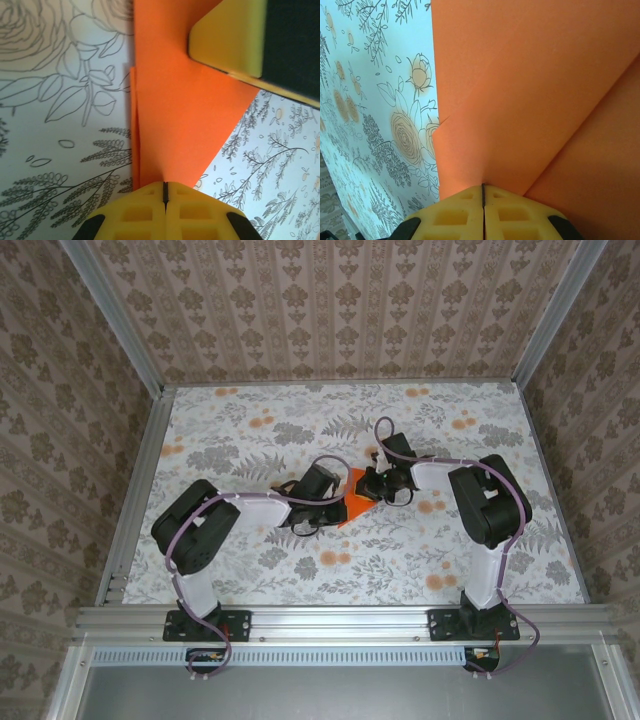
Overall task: Fold a paper plane with a square sheet of paper (pick it up from the middle)
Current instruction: Fourth fold the wing at the center of the table.
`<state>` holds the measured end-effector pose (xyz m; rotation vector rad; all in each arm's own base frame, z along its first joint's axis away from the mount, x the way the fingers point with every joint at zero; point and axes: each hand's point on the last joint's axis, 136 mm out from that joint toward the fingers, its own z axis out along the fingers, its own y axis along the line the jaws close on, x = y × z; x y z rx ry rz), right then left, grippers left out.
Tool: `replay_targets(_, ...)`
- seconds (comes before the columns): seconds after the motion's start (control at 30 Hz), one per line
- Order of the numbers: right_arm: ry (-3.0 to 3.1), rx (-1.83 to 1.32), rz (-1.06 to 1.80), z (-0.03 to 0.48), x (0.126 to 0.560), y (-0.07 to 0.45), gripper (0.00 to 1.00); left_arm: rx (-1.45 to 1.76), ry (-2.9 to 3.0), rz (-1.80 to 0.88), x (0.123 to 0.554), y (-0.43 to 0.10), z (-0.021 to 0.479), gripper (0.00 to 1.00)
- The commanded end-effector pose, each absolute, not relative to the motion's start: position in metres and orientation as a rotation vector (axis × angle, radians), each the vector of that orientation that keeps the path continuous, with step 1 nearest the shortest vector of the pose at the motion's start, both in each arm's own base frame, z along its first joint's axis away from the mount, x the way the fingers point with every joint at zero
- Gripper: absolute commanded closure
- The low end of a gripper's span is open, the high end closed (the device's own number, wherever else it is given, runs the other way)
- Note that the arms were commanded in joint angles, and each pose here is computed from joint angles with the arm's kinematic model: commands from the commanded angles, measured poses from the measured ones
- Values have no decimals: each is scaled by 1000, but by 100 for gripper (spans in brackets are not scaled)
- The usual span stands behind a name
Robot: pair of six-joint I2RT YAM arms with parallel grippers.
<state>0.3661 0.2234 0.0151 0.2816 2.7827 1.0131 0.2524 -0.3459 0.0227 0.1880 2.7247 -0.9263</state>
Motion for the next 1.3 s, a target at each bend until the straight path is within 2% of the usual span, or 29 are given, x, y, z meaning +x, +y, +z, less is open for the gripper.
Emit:
replay_targets(0.0,2733,241,1035,28,364,221,92,133,2807,-848,244,-329,-1,100)
replay_targets(0.33,2777,84,1094,29,329,252,92,120,2835,-819,241,-326,-9,100)
replay_targets(0.6,2870,103,950,4,328,241,92,98,2860,-795,239,-321,-13,100)
replay_targets(0.93,2847,169,844,-3,363,215,92,67,2961,-734,220,-306,-28,100)
replay_targets(1.27,2733,305,912,-1,408,187,92,68,2994,-746,212,-303,-36,100)
